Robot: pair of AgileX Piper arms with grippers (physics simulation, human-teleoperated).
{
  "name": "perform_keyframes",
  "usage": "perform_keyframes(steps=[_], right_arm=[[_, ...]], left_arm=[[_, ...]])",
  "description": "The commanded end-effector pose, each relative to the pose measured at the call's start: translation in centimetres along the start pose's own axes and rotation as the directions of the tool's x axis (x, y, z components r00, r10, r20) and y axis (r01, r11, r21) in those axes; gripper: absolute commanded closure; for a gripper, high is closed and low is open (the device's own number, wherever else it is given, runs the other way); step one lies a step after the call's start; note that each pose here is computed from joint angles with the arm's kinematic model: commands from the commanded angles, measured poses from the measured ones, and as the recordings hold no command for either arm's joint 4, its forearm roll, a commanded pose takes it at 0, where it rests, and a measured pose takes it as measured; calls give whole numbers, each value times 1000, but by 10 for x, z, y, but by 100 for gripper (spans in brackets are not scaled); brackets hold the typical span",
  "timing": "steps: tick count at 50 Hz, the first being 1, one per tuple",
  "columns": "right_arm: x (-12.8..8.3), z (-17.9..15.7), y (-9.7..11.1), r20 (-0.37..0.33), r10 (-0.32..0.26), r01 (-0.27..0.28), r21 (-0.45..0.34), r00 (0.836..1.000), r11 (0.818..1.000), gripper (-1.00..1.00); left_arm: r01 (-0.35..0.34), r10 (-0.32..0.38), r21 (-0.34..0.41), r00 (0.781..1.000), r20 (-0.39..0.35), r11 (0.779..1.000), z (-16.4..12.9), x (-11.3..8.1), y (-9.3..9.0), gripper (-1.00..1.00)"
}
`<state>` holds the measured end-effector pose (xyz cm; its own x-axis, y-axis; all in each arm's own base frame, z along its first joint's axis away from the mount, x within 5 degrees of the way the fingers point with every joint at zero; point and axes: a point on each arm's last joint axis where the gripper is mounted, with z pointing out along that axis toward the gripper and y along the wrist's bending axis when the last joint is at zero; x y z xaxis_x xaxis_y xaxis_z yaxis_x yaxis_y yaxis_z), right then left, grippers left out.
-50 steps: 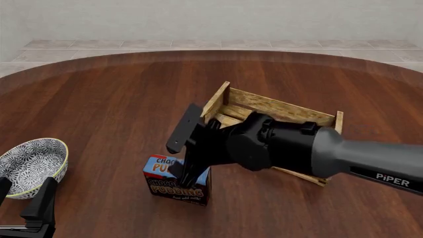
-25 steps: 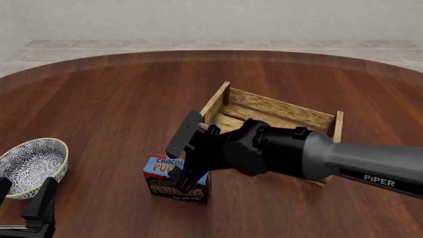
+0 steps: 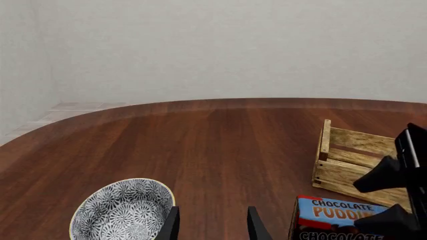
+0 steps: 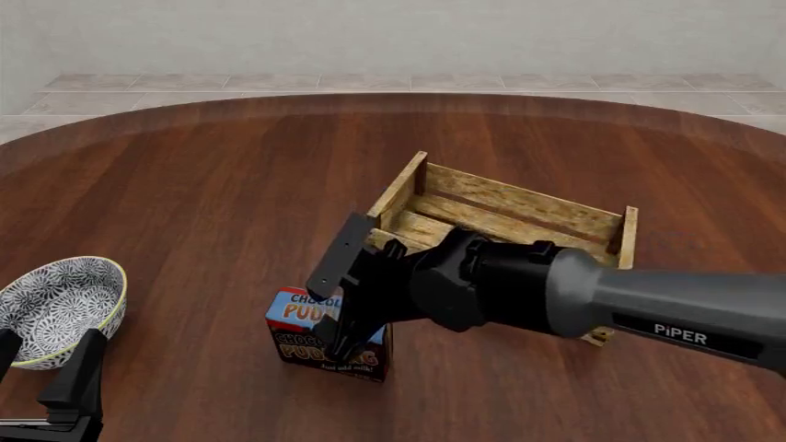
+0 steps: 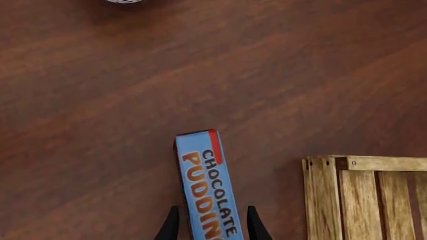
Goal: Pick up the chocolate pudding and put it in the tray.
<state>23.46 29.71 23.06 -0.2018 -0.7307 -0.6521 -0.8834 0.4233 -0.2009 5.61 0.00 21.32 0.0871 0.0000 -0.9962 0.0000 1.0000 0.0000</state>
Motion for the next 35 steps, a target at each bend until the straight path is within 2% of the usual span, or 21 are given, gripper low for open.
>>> perform_keyframes(steps=[1, 25, 35], right_arm=[[1, 2, -2, -9, 4, -4, 2, 1000, 1000, -100], [6, 7, -6, -31, 6, -6, 3, 999, 1000, -100], [10, 19, -5, -51, 15, -15, -2, 999, 1000, -100]], left_arm=[[0, 0, 0, 1000, 0, 1000, 0, 0, 0, -100], [0, 0, 0, 1000, 0, 1000, 0, 0, 0, -100], [0, 0, 0, 1000, 0, 1000, 0, 0, 0, -100]])
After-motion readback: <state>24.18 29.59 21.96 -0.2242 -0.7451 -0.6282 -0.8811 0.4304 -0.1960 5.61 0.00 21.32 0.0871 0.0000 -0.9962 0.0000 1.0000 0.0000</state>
